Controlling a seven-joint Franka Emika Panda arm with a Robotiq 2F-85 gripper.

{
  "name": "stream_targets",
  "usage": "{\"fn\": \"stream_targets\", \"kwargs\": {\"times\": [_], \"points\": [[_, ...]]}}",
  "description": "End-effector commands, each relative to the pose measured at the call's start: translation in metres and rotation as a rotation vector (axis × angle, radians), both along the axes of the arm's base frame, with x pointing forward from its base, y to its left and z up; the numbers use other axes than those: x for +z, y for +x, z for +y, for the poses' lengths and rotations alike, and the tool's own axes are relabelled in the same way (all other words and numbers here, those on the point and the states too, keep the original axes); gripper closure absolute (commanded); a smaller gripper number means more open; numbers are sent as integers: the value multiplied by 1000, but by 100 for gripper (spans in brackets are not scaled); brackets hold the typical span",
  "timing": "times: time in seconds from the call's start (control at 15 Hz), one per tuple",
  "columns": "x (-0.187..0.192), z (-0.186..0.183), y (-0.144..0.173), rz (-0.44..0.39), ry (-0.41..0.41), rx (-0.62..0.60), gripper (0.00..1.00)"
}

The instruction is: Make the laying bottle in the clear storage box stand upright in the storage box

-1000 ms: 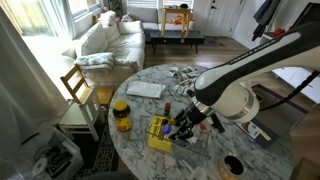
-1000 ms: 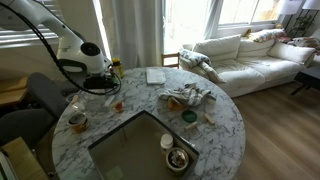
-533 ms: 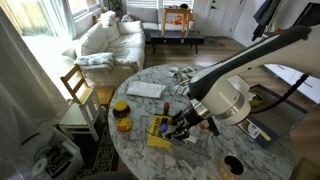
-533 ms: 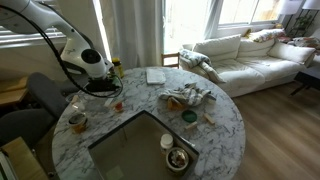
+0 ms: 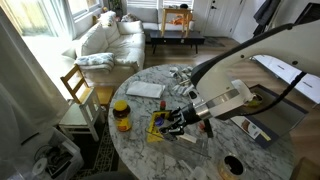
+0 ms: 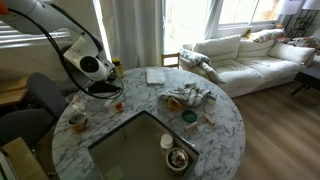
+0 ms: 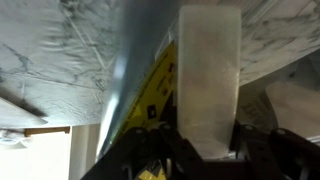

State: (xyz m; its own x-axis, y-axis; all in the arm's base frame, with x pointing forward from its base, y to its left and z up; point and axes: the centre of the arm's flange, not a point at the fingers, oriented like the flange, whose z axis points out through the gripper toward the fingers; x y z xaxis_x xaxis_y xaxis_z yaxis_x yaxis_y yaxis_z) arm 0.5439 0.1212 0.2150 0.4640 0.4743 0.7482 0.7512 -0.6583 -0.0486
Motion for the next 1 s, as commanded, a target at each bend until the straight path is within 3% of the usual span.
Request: {"fn": "stream_targets", "kwargs": {"times": [0.0,0.27,0.33,0.4,0.67,0.73,0.8,0.87,0.93], "points": [[-23,-5,-8,29,9,-5,81],[-24,-8,-10,50,-29,-17,81],[-24,-9,-10,56,-54,-24,49],[-22,-10,-10,65,-89,-35,31],[-15,-11,-14,101,-191,-55,2],[-15,-11,-15,113,-213,-56,19],[-15,-11,-15,121,-228,-50,15],[-16,-9,-16,128,-239,-41,4],[-14,-7,-15,132,-250,-30,5]]}}
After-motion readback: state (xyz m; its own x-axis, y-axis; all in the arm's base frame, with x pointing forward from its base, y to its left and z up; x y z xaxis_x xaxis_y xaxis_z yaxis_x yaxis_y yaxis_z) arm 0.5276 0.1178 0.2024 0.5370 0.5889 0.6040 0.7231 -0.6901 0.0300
